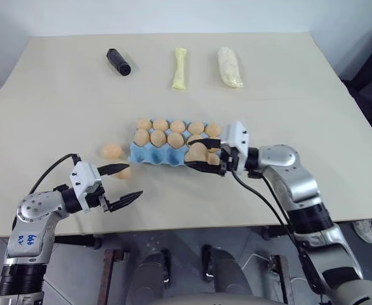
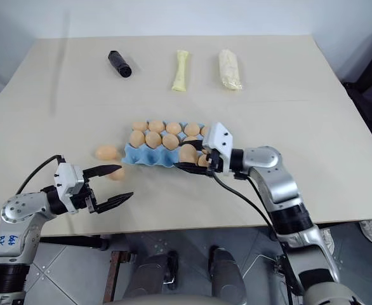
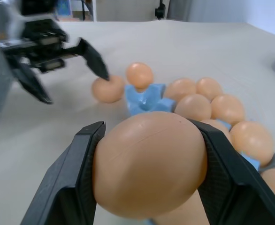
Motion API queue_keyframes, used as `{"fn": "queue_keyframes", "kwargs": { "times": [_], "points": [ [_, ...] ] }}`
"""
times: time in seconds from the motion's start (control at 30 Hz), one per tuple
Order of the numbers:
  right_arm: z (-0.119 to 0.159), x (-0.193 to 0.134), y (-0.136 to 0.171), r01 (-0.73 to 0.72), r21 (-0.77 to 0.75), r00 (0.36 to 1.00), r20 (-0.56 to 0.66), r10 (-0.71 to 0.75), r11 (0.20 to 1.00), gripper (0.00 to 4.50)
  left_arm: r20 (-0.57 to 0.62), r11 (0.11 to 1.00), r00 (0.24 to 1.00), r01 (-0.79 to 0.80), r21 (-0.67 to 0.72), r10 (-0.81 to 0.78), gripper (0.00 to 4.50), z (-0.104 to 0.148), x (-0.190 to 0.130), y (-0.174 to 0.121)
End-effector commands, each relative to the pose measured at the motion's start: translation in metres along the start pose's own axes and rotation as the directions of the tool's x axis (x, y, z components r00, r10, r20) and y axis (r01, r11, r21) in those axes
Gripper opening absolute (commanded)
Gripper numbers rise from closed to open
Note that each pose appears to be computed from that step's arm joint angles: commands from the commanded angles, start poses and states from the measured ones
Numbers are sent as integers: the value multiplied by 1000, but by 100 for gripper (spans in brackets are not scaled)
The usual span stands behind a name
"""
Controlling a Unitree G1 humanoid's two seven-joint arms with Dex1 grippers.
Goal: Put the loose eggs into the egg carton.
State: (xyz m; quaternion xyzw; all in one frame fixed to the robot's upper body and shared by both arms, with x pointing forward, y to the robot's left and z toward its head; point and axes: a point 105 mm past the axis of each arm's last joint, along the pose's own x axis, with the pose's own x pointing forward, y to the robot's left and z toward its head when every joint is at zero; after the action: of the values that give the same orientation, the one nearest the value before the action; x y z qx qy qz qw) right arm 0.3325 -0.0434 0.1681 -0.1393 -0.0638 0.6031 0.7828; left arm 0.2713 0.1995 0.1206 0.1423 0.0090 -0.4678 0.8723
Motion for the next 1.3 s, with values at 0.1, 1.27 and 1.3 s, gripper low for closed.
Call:
{"fn": "queue_keyframes", "kwargs": {
  "times": [0.1, 1.27, 1.3],
  "points": [
    [-1, 31, -10, 6, -39, 1000, 1, -6, 999, 232, 35, 999, 999, -14, 37, 13, 450, 12, 0, -1],
    [-13, -89, 26, 5, -73, 1000, 31, -3, 997, 445, -70, 921, 922, -385, -64, 381, 450, -13, -77, 36],
    [-13, -87, 27, 5, -75, 999, 33, -2, 997, 445, -63, 925, 926, -375, -65, 371, 450, -13, -72, 36]
  ]
}}
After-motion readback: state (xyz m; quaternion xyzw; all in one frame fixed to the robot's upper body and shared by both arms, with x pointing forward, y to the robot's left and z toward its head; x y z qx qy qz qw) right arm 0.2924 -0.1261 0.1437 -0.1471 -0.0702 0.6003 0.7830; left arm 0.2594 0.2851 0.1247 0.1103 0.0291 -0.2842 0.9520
